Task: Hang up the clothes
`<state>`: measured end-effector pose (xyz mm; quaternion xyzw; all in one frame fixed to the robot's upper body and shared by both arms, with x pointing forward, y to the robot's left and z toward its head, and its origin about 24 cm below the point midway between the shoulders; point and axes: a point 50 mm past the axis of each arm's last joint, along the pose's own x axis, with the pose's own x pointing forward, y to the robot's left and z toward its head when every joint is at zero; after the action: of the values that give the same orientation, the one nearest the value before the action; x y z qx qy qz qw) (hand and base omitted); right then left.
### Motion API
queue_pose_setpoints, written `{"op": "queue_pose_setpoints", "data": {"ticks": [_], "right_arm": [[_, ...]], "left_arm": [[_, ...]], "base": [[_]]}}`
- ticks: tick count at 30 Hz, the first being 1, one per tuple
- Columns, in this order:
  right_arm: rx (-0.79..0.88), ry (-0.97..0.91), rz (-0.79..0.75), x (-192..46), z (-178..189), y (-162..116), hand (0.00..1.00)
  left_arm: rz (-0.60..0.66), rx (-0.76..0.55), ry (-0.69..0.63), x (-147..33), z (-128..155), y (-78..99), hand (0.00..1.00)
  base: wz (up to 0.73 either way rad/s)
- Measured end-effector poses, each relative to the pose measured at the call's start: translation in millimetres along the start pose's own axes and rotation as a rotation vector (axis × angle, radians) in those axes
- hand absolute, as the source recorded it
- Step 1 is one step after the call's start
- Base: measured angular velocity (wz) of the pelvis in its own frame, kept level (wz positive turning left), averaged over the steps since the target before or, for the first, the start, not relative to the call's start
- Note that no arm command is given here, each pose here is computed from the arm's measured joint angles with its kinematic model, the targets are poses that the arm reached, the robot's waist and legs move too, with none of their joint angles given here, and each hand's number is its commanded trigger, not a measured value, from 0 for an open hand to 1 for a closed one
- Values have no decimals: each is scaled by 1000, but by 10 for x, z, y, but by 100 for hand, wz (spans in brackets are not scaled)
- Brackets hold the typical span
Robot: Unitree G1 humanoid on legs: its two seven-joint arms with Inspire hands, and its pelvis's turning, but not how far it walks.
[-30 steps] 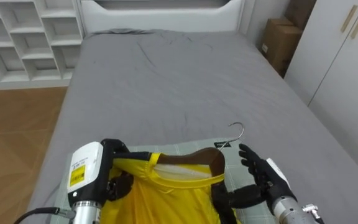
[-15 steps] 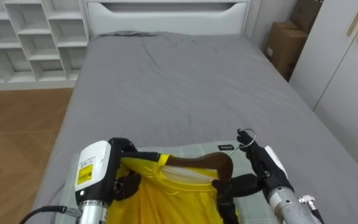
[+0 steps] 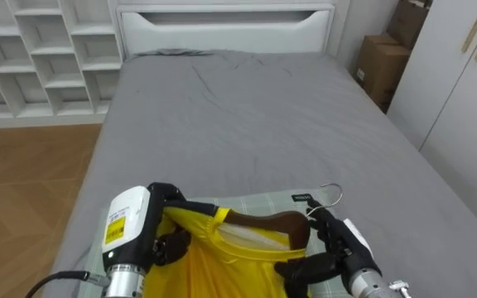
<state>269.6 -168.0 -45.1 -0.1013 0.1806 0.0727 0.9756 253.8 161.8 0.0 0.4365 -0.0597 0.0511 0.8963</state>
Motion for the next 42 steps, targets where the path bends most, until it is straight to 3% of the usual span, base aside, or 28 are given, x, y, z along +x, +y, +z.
{"op": "queue_pose_setpoints", "data": {"ticks": [21,22,23,25,42], "right_arm": [[4,41,34,-16,-102,1,0],[4,50,33,-20,-123,-2,32],[5,55,33,-21,-133,-4,80],[6,66,31,-27,-160,-8,100],[7,139,44,-66,-325,-18,100]], "left_arm": [[26,-27,-66,31,124,49,100],[27,-27,-67,32,126,49,100],[27,-27,-68,32,127,50,100],[30,-29,-71,35,135,56,100],[25,-30,-81,31,157,43,100]], "base": [[2],[0],[0],[3],[0]]}}
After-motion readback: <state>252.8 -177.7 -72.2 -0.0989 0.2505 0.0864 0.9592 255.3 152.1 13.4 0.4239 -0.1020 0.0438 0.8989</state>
